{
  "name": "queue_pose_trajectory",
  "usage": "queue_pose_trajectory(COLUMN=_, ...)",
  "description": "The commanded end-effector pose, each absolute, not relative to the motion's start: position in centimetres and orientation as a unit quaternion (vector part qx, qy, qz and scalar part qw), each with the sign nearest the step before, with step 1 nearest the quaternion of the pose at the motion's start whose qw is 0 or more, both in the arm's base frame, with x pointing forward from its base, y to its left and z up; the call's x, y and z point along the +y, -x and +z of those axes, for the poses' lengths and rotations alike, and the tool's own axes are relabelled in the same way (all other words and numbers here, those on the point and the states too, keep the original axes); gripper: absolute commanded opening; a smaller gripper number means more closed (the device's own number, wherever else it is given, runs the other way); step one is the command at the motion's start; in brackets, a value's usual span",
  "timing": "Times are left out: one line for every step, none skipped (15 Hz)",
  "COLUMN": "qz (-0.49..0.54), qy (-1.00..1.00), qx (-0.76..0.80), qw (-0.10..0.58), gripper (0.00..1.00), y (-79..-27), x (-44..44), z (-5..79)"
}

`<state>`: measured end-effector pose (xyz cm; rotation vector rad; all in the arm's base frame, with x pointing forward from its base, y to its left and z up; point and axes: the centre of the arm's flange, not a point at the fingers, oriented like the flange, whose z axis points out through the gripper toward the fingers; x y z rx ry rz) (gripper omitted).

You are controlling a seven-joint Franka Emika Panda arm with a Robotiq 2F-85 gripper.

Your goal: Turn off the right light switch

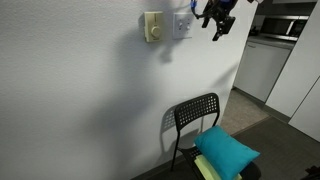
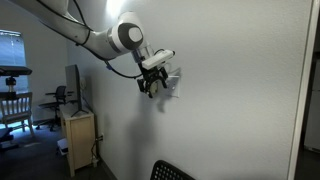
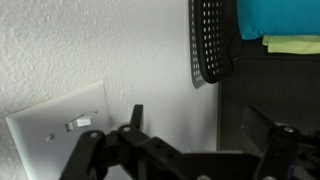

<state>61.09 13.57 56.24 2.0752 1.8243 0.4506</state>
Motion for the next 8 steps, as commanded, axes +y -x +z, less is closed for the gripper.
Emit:
queue_pose_trajectory(qz=0.153, qy=-0.734, qx=0.639, qw=0.17, gripper=1.0, y=-59.9, x=13.0, z=56.1)
queue_pose_trajectory(qz=0.153, qy=-0.734, qx=0.639, qw=0.17, gripper=1.0, y=-59.9, x=13.0, z=56.1)
queue_pose_trajectory(qz=0.153, qy=-0.734, qx=0.639, qw=0.17, gripper=1.0, y=-59.9, x=13.0, z=56.1)
queue_pose_trajectory(qz=0.153, qy=-0.734, qx=0.639, qw=0.17, gripper=1.0, y=-59.9, x=13.0, z=56.1)
queue_pose_trajectory(qz=0.153, qy=-0.734, qx=0.639, qw=0.17, gripper=1.0, y=-59.9, x=13.0, z=56.1)
queue_pose_trajectory(qz=0.159, qy=-0.73, qx=0.642, qw=0.17, gripper=1.0, y=-61.1, x=13.6, z=56.2)
queue_pose_trajectory(qz=0.159, qy=-0.73, qx=0.642, qw=0.17, gripper=1.0, y=-61.1, x=13.6, z=56.2)
queue_pose_trajectory(qz=0.159, qy=-0.73, qx=0.642, qw=0.17, gripper=1.0, y=-61.1, x=13.6, z=56.2)
